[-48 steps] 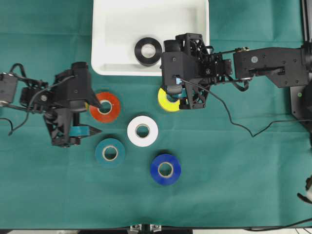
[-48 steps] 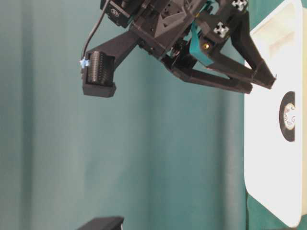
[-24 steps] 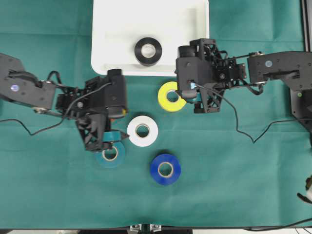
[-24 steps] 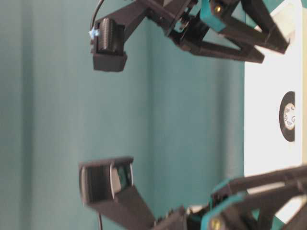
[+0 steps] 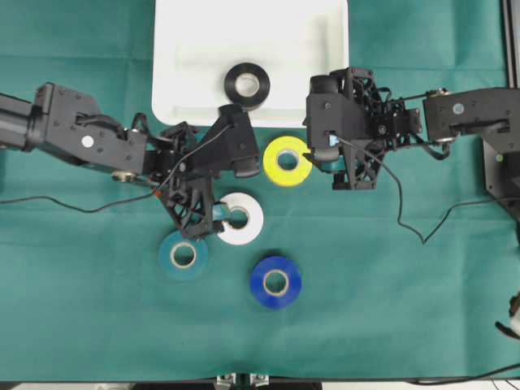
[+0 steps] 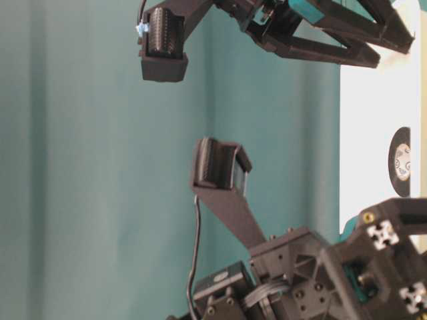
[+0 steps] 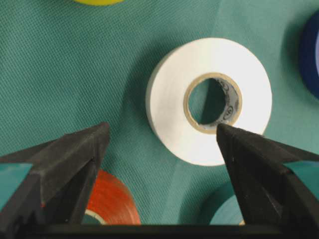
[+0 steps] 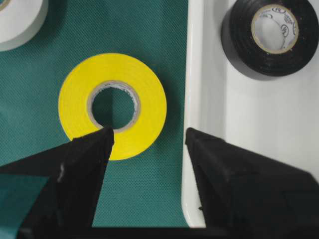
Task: Put the tape alternately from left to right into the white case.
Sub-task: 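Move the left gripper to the white roll and grasp it, then carry the white roll into the tray and release it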
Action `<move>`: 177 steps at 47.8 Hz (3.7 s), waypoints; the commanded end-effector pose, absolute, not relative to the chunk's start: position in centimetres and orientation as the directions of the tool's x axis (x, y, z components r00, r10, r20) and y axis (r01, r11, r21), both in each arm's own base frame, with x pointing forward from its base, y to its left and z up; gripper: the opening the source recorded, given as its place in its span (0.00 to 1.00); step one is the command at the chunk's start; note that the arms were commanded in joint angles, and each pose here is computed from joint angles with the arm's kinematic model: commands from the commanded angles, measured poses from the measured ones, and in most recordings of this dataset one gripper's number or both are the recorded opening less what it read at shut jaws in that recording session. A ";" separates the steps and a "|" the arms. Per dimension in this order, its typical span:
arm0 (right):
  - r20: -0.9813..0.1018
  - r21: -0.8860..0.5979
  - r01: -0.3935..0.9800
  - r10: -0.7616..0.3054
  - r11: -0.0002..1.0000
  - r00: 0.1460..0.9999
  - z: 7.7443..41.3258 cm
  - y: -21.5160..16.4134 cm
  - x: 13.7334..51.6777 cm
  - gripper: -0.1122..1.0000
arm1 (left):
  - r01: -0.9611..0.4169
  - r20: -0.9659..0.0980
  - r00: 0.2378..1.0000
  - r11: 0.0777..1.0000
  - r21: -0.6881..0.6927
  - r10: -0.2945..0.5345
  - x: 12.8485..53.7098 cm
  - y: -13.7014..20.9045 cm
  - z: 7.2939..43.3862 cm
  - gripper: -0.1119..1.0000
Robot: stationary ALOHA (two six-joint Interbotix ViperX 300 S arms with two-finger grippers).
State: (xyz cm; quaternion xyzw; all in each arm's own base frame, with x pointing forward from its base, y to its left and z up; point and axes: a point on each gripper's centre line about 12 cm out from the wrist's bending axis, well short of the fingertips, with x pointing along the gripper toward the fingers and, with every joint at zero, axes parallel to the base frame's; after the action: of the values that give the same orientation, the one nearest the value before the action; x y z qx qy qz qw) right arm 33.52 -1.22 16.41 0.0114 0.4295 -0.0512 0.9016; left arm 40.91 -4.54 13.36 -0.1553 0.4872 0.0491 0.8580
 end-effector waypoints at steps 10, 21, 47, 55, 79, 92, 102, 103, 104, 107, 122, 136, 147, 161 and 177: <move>-0.740 -0.016 0.088 -0.071 0.996 0.669 17.3 -1.0 33.7 0.70 | -0.233 -0.835 0.546 0.944 -0.232 -0.070 42.0 -4.6 14.4 0.61; -0.734 -0.014 0.085 -0.068 0.996 0.676 17.3 -1.0 33.7 0.70 | -0.229 -0.837 0.542 0.946 -0.230 -0.073 42.4 -5.0 14.0 0.61; -0.721 -0.006 0.084 -0.062 0.996 0.691 17.4 -0.9 33.8 0.70 | -0.256 -0.869 0.491 0.944 -0.207 -0.058 42.6 -4.2 11.6 0.61; -0.718 -0.004 0.081 -0.060 0.997 0.694 17.4 -0.9 33.9 0.70 | -0.273 -0.871 0.489 0.940 -0.205 -0.047 42.6 -3.4 11.5 0.62; -0.711 0.000 0.077 -0.054 0.997 0.701 17.2 -0.8 33.8 0.70 | -0.303 -0.877 0.480 0.932 -0.198 -0.030 43.1 -2.0 10.8 0.61; -0.704 0.005 0.071 -0.047 0.997 0.708 17.0 -0.7 33.7 0.70 | -0.301 -0.879 0.476 0.933 -0.196 -0.031 43.2 -2.2 10.5 0.60; -0.703 0.005 0.071 -0.047 0.997 0.710 17.1 -0.7 33.7 0.70 | -0.294 -0.885 0.465 0.936 -0.192 -0.035 43.2 -2.5 10.3 0.38; -0.703 0.005 0.071 -0.047 0.997 0.710 17.1 -0.7 33.7 0.70 | -0.296 -0.888 0.459 0.936 -0.189 -0.035 43.1 -2.5 10.3 0.34; -0.703 0.005 0.071 -0.047 0.997 0.710 17.1 -0.7 33.7 0.70 | -0.294 -0.888 0.458 0.937 -0.189 -0.035 43.1 -2.6 10.3 0.30; -0.702 0.005 0.071 -0.047 0.997 0.711 17.1 -0.7 33.8 0.70 | -0.296 -0.896 0.443 0.938 -0.183 -0.035 43.0 -2.6 10.2 0.19; -0.695 0.005 0.071 -0.047 0.997 0.717 17.4 -0.7 34.0 0.70 | -0.283 -0.895 0.445 0.941 -0.184 -0.041 42.8 -3.1 11.4 0.08; -0.692 0.006 0.071 -0.047 0.997 0.720 17.6 -0.7 34.1 0.70 | -0.244 -0.846 0.531 0.945 -0.218 -0.058 41.8 -3.9 16.6 0.08; -0.694 0.005 0.071 -0.047 0.997 0.718 17.5 -0.7 34.0 0.70 | -0.247 -0.849 0.526 0.944 -0.217 -0.058 39.7 -3.6 19.4 0.08; -0.690 0.006 0.071 -0.047 0.997 0.722 17.7 -0.7 34.2 0.70 | -0.320 -0.871 0.490 0.926 -0.199 -0.018 37.6 -0.7 19.6 0.08; -0.689 0.006 0.071 -0.047 0.997 0.723 17.7 -0.7 34.2 0.70 | -0.410 -0.875 0.480 0.899 -0.156 0.068 36.3 5.7 19.2 0.08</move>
State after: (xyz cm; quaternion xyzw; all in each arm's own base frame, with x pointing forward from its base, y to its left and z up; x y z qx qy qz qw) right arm 33.66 -0.80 16.24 0.0145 0.3944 -0.0340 0.9182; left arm 36.25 4.50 17.77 -0.1821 0.5102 0.1392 0.8290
